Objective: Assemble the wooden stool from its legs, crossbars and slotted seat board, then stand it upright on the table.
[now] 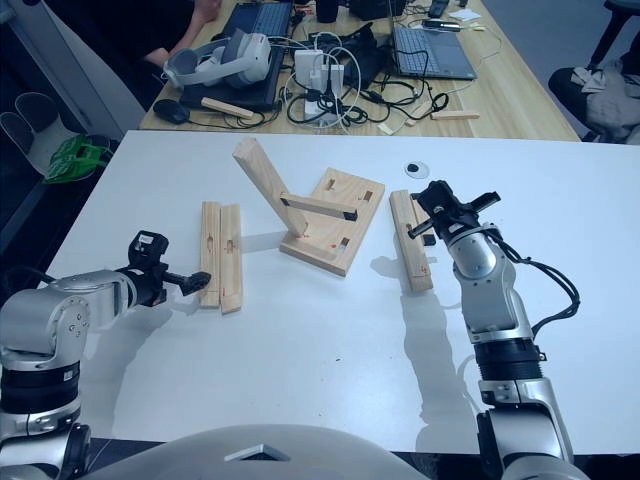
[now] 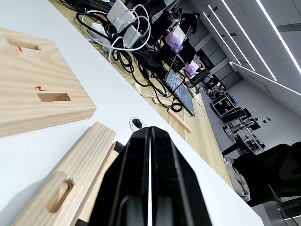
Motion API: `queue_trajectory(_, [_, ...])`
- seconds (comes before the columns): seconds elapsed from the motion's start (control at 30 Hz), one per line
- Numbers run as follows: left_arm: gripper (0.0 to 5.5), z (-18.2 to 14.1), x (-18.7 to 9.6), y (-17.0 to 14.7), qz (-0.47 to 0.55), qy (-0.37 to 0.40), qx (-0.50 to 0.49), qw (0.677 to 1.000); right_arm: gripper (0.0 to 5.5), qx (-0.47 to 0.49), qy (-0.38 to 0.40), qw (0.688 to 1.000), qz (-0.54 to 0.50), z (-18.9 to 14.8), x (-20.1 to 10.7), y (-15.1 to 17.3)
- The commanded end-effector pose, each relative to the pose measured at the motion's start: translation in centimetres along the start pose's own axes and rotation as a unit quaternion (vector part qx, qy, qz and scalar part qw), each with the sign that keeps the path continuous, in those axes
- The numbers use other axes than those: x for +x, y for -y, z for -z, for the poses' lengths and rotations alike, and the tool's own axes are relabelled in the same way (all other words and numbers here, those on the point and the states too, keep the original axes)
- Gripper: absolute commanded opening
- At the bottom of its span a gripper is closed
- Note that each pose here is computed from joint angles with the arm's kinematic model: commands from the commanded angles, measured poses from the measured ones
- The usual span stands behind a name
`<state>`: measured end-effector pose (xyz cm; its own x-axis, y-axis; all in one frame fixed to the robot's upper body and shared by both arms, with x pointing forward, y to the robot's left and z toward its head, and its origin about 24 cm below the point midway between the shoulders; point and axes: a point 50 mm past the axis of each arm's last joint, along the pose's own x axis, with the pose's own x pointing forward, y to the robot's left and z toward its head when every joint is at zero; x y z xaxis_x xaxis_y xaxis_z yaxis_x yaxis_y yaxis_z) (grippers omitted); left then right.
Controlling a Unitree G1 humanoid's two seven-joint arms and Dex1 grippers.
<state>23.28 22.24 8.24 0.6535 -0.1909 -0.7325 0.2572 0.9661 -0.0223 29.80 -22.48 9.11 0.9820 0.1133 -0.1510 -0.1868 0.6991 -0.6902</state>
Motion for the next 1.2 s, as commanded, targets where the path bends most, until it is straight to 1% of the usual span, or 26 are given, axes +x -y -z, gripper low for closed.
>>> queue_trajectory(0.03, [5.04, -2.7, -0.5, 0.9, 0.023, 0.064, -0.010, 0.998, 0.00, 0.006, 0.000, 1.000, 0.005, -0.1, -0.1, 0.1])
queue_trajectory(0.1, [5.04, -3.3, -0.7, 2.2, 0.068, 0.066, -0.008, 0.995, 0.00, 0.005, 0.000, 1.000, 0.005, -0.1, 0.0, 0.2])
queue_trajectory(0.17, [5.04, -2.4, -0.6, 2.8, 0.100, 0.031, -0.011, 0.994, 0.00, 0.004, 0.001, 1.000, 0.006, -0.2, 0.1, 0.2])
queue_trajectory(0.23, [5.04, -1.2, -0.4, 2.9, 0.116, -0.003, -0.025, 0.993, 0.00, 0.004, 0.003, 1.000, 0.006, -0.3, 0.2, 0.2])
queue_trajectory(0.37, [5.04, -0.2, 0.4, 2.8, 0.119, -0.031, -0.039, 0.992, 0.00, 0.004, 0.007, 1.000, 0.008, -0.5, 0.4, 0.1])
queue_trajectory(0.47, [5.04, -0.2, 0.6, 3.0, 0.126, -0.032, -0.044, 0.991, 0.00, 0.005, 0.010, 1.000, 0.010, -0.6, 0.4, 0.1])
queue_trajectory(0.63, [5.04, -1.4, 0.6, 3.8, 0.162, -0.004, -0.080, 0.983, 0.00, 0.006, 0.009, 1.000, 0.011, -0.6, 0.4, 0.0])
queue_trajectory(0.77, [5.04, -1.4, 0.7, 4.1, 0.177, -0.009, -0.113, 0.978, 0.00, 0.007, 0.010, 1.000, 0.009, -0.7, 0.4, -0.1])
queue_trajectory(0.93, [5.04, 0.5, 1.4, 3.7, 0.170, -0.047, -0.146, 0.973, 0.00, 0.005, 0.015, 1.000, 0.006, -0.9, 0.7, -0.2])
queue_trajectory(1.0, [5.04, 0.7, 1.6, 3.7, 0.169, -0.056, -0.148, 0.973, 0.00, 0.003, 0.017, 1.000, 0.006, -0.9, 0.8, -0.3])
queue_trajectory(1.13, [5.04, 0.3, 1.6, 3.0, 0.117, -0.063, -0.122, 0.984, 0.00, 0.001, 0.020, 1.000, 0.008, -0.9, 0.8, -0.3])
queue_trajectory(1.2, [5.04, -0.2, 1.5, 2.9, 0.100, -0.060, -0.088, 0.989, 0.00, 0.001, 0.020, 1.000, 0.007, -0.9, 0.8, -0.3])
